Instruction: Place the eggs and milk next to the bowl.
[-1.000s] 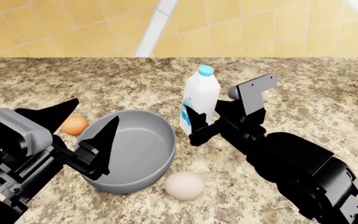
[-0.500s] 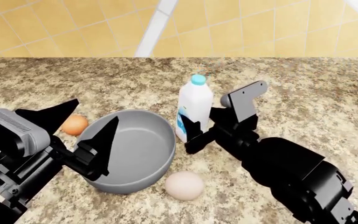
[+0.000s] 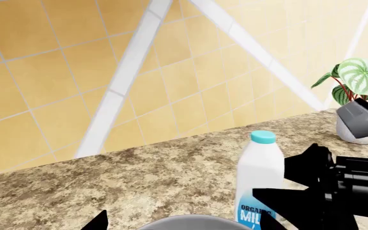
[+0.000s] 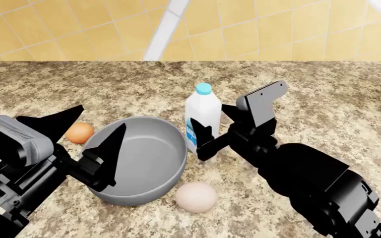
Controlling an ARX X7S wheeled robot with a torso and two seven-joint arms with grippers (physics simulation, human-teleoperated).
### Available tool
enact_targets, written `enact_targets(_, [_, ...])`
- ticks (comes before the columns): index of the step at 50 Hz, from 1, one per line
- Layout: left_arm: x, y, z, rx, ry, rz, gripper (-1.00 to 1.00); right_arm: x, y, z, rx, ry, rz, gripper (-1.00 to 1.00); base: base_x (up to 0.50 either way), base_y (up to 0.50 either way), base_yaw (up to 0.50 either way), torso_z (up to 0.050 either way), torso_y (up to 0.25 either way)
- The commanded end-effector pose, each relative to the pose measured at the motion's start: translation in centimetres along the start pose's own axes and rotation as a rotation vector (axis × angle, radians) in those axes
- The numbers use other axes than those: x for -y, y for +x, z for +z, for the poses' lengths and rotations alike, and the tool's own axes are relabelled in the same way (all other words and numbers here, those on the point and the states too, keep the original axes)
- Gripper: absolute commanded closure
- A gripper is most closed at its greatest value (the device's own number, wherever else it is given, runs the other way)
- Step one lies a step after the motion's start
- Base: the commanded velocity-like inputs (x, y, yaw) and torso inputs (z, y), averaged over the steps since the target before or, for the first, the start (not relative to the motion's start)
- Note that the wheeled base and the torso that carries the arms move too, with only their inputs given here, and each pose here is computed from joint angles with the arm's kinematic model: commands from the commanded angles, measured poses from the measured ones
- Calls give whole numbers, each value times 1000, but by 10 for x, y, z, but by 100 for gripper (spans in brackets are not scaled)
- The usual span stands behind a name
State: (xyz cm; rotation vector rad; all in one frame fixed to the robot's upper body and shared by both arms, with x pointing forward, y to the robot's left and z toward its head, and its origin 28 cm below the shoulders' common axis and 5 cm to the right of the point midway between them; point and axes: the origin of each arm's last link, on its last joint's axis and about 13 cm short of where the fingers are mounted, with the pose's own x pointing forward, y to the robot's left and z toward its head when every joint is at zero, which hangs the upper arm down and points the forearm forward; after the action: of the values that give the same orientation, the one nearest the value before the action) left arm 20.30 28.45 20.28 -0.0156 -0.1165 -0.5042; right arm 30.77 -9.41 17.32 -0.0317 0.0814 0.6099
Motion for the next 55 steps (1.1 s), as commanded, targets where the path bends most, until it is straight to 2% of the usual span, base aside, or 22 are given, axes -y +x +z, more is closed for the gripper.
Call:
enact_targets(1, [0,1,-1,-4,-2,0,-100,-1,-3,6,22,-12,-4,-100,0,0,0,0,0])
enact_targets(14, [1,-1,0,1,8,0,-100,-13,-16,12,32,-45,0,-100,0,0,0,0,0])
enact_targets(55, [10,-22,8,45,-16,-53,-100,-51,-80,21,50,-137,-125,-100,0,0,0,0,0])
